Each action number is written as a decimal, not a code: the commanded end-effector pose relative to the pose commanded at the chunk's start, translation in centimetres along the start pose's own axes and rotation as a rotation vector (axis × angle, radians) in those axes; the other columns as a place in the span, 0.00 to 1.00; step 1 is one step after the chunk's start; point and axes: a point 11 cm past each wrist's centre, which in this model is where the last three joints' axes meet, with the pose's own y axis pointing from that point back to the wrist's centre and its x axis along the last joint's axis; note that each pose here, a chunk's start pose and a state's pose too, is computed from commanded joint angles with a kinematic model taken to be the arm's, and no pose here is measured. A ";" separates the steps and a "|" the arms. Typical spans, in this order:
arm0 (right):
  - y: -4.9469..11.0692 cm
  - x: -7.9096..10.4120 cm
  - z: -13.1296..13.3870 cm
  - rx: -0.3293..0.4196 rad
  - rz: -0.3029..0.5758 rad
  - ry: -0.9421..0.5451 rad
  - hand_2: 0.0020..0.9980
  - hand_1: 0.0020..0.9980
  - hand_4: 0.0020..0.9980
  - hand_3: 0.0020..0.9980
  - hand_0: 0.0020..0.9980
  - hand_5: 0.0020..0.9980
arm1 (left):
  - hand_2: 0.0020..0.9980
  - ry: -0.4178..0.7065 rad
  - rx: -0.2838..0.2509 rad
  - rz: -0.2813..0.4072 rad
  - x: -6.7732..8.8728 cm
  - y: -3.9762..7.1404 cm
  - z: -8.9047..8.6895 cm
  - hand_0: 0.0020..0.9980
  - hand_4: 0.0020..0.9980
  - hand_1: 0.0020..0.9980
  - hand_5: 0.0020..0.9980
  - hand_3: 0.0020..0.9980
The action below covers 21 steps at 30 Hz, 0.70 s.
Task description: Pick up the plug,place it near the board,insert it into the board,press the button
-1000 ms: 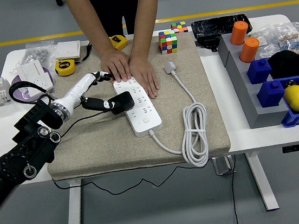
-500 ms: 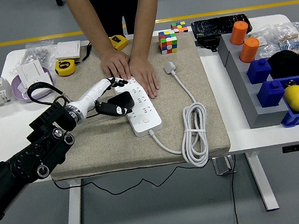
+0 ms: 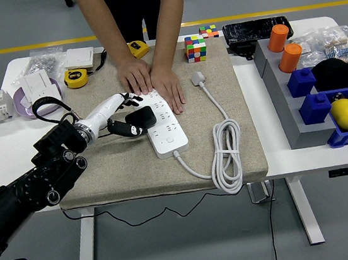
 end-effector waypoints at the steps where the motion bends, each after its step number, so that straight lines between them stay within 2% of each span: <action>1: 0.0 0.0 0.0 0.000 0.000 -0.001 0.84 0.90 1.00 0.85 0.96 0.90 | 0.64 -0.006 0.002 0.001 0.0 0.0 -0.1 0.65 0.94 0.72 0.21 0.65; 6: 0.0 0.0 0.0 0.000 0.000 -0.002 0.84 0.90 1.00 0.85 0.96 0.90 | 0.64 -0.019 0.005 0.014 0.0 0.0 -0.2 0.65 0.94 0.72 0.21 0.65; 7: 0.0 0.0 0.0 0.000 0.000 -0.002 0.84 0.90 1.00 0.85 0.96 0.90 | 0.60 -0.021 0.005 0.018 0.0 0.0 -0.3 0.57 0.76 0.68 0.25 0.60; 12: 0.0 0.0 0.1 -0.001 0.001 -0.001 0.84 0.90 1.00 0.85 0.96 0.90 | 0.60 -0.049 0.010 0.029 -0.1 0.1 -0.5 0.57 0.76 0.68 0.25 0.60; 13: 0.0 0.0 0.1 -0.001 0.002 -0.001 0.84 0.90 1.00 0.85 0.96 0.90 | 0.57 -0.055 0.011 0.028 -0.1 0.1 -0.6 0.46 0.63 0.57 0.22 0.57; 18: 0.0 0.1 0.3 -0.004 0.003 0.001 0.84 0.90 1.00 0.85 0.96 0.90 | 0.57 -0.074 0.015 0.030 -0.3 0.2 -0.7 0.46 0.63 0.57 0.22 0.57; 19: 0.0 0.1 0.3 -0.004 0.003 0.001 0.84 0.90 1.00 0.85 0.96 0.90 | 0.57 -0.076 0.015 0.030 -0.3 0.2 -0.7 0.44 0.61 0.57 0.17 0.57; 21: 0.0 0.1 0.3 -0.005 0.003 0.000 0.84 0.90 1.00 0.85 0.96 0.90 | 0.57 -0.078 0.017 0.032 -0.3 0.2 -0.8 0.44 0.61 0.57 0.17 0.57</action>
